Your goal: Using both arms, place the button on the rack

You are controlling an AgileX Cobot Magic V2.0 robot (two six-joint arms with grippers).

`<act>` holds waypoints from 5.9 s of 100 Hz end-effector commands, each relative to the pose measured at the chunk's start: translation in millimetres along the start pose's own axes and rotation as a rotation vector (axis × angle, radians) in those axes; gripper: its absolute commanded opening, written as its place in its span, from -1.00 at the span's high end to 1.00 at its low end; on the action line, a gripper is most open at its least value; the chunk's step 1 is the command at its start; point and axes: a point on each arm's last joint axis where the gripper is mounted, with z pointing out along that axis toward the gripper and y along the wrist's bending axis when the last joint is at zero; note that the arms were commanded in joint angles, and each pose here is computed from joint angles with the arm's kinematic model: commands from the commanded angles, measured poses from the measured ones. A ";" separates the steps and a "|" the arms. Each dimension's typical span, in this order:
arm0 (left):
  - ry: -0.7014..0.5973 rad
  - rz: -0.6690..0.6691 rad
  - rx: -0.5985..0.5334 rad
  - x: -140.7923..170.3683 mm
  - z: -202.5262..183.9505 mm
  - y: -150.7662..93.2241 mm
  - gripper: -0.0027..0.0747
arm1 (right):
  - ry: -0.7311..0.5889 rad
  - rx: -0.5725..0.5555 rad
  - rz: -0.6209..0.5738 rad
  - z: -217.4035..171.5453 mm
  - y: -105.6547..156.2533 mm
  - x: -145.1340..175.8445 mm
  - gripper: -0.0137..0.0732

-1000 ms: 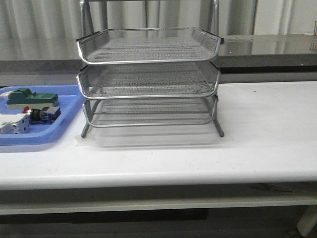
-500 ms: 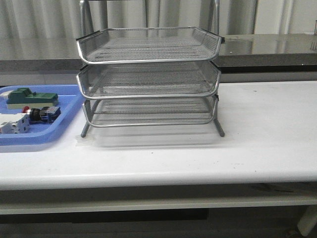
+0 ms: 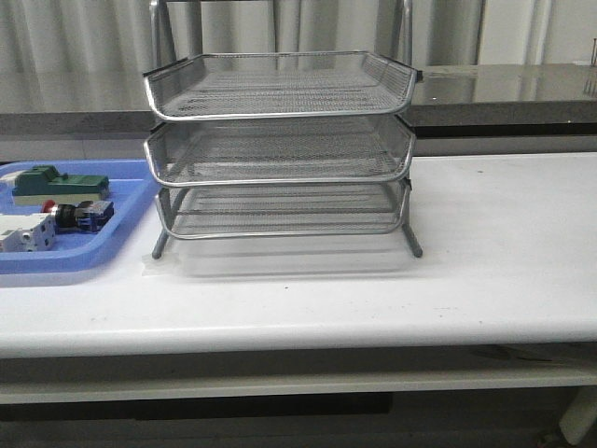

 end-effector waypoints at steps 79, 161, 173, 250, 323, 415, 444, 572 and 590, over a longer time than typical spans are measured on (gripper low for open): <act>-0.075 -0.019 0.009 2.3 -2.0 -0.5 0.98 | 0.391 -0.135 0.436 134.8 16.8 -25.1 0.68; -0.075 -0.019 0.009 2.3 -2.0 -0.5 0.98 | 0.327 -0.382 0.683 207.1 36.5 -5.9 -0.17; -0.075 -0.019 0.009 2.3 -2.0 -0.5 0.98 | 0.331 -0.429 0.694 221.5 38.5 -1.2 -0.17; -0.075 -0.019 0.009 2.3 -2.0 -0.5 0.98 | 0.354 -0.557 0.702 298.3 46.2 -12.1 -0.01; -0.075 -0.019 0.009 2.3 -2.0 -0.5 0.98 | 0.465 -0.605 0.602 290.4 49.4 9.4 0.84; -0.075 -0.019 0.009 2.3 -2.0 -0.5 0.98 | 0.619 -0.640 0.568 200.4 48.4 74.5 0.84; -0.075 -0.019 0.009 2.3 -2.0 -0.5 0.98 | 0.603 -0.648 0.559 195.5 49.1 71.1 0.42; -0.075 -0.019 0.009 2.3 -2.0 -0.5 0.98 | 0.441 -0.256 0.072 70.9 28.1 -3.1 -0.40; -0.075 -0.019 0.009 2.3 -2.0 -0.5 0.98 | 0.407 -0.144 0.015 43.0 20.9 -20.7 -0.40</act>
